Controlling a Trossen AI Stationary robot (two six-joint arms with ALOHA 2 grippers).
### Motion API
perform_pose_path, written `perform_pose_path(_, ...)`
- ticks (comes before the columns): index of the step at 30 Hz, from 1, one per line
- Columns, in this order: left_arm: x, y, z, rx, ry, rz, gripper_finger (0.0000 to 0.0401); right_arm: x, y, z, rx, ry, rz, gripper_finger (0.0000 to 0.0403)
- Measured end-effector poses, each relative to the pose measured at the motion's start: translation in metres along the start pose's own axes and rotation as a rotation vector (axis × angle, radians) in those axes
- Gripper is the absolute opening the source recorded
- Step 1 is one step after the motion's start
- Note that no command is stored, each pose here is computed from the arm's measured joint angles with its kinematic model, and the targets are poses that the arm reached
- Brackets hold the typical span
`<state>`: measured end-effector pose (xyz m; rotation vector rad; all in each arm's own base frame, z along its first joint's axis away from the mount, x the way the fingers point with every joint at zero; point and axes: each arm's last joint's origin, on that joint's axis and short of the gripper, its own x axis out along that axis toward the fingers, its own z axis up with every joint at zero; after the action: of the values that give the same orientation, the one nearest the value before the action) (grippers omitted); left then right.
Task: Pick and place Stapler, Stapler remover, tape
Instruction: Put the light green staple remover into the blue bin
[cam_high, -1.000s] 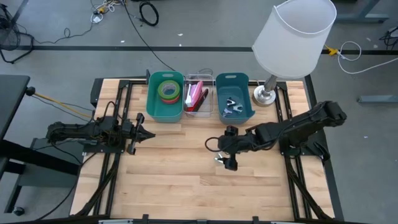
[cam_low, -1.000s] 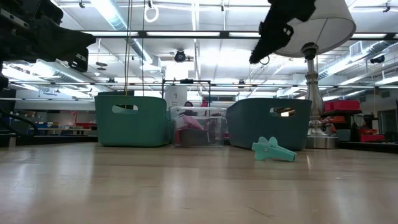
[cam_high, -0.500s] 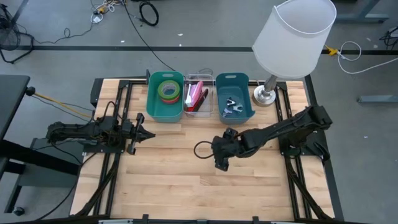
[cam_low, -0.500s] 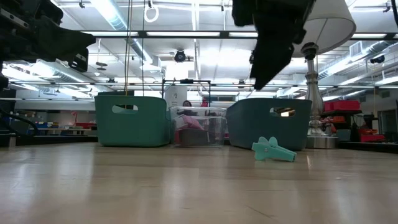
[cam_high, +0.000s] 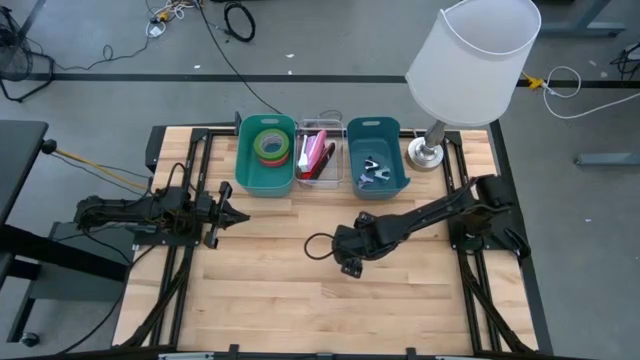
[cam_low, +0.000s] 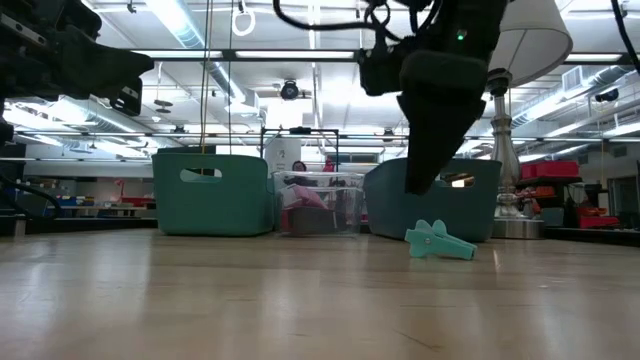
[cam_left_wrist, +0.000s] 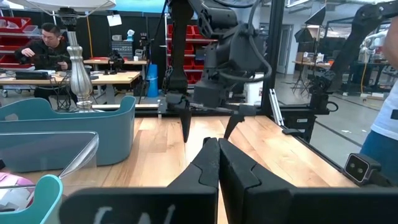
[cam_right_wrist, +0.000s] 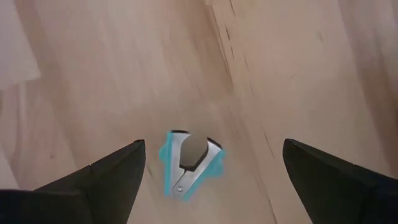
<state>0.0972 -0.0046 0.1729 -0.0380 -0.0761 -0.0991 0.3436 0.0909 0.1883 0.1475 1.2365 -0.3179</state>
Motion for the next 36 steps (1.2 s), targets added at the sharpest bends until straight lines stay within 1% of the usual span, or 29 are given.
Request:
perform_pose_path(8,0.0,0.0,0.0,0.0,0.0,0.0,0.0003,0.011,0.001,0.0,0.026,0.042,0.024,0.0379)
perform_pose_path(15,0.0,0.0,0.0,0.0,0.0,0.0,0.0003,0.012,0.004,0.001,0.076,0.067,0.089,0.0379)
perform_pose_path(26,0.0,0.0,0.0,0.0,0.0,0.0,0.0003,0.032,0.008,-0.004,0.074,0.138,0.08,0.0379)
perform_pose_path(33,0.0,0.0,0.0,0.0,0.0,0.0,0.0003,0.038,0.01,-0.004,0.057,0.136,0.073,0.0379)
perform_pose_path(36,0.0,0.0,0.0,0.0,0.0,0.0,0.0003,0.039,0.009,-0.005,0.054,0.143,0.069,0.0372)
